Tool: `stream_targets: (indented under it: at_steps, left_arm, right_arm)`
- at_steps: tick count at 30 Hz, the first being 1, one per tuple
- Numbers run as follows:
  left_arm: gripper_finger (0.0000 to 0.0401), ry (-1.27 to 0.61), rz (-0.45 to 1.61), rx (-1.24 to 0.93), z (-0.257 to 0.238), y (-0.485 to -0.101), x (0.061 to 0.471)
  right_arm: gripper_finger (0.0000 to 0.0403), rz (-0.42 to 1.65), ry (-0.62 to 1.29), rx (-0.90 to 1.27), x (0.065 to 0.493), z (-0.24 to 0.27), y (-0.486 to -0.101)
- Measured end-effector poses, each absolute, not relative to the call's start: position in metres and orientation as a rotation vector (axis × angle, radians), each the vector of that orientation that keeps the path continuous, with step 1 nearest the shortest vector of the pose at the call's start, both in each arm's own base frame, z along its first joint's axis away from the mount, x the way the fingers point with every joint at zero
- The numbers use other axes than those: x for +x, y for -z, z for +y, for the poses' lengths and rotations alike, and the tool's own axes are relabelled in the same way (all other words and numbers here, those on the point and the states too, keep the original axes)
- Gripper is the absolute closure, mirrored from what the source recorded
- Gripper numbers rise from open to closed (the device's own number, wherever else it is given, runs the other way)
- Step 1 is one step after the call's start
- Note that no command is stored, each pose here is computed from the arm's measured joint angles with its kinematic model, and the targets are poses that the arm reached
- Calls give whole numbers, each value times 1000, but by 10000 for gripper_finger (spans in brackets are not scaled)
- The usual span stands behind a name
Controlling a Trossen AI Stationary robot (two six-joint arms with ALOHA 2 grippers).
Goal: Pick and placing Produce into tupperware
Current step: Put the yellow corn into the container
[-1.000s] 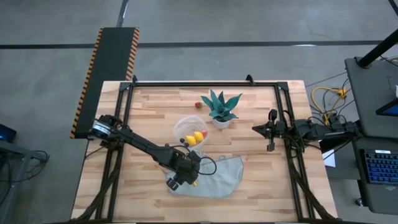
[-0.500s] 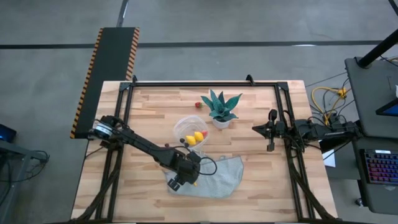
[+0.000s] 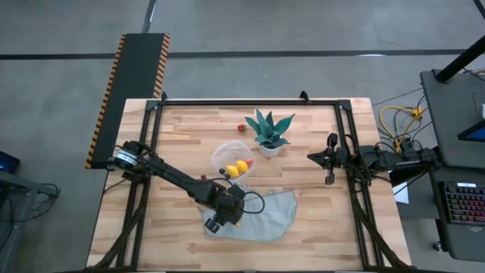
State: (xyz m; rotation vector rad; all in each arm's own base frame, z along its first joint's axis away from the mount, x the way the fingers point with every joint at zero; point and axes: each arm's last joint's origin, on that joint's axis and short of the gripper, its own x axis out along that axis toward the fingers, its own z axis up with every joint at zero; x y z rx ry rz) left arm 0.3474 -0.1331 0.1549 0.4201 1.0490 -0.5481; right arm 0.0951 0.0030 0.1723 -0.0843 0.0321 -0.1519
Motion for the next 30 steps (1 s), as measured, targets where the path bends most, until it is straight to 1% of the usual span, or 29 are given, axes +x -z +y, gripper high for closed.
stream_targets:
  at_steps: [4, 19, 21, 30]
  left_arm:
    - [257, 548, 1046, 420, -133, -156, 348]
    - [388, 559, 1045, 422, -133, -157, 346]
    - [395, 560, 1037, 422, -133, -160, 347]
    - [396, 550, 1012, 425, -131, -175, 343]
  right_arm:
    - [394, 32, 152, -84, 95, 3, -172]
    - [394, 32, 152, -84, 95, 3, -172]
    - [394, 33, 152, -84, 95, 3, -172]
    - [394, 32, 152, -84, 95, 3, -172]
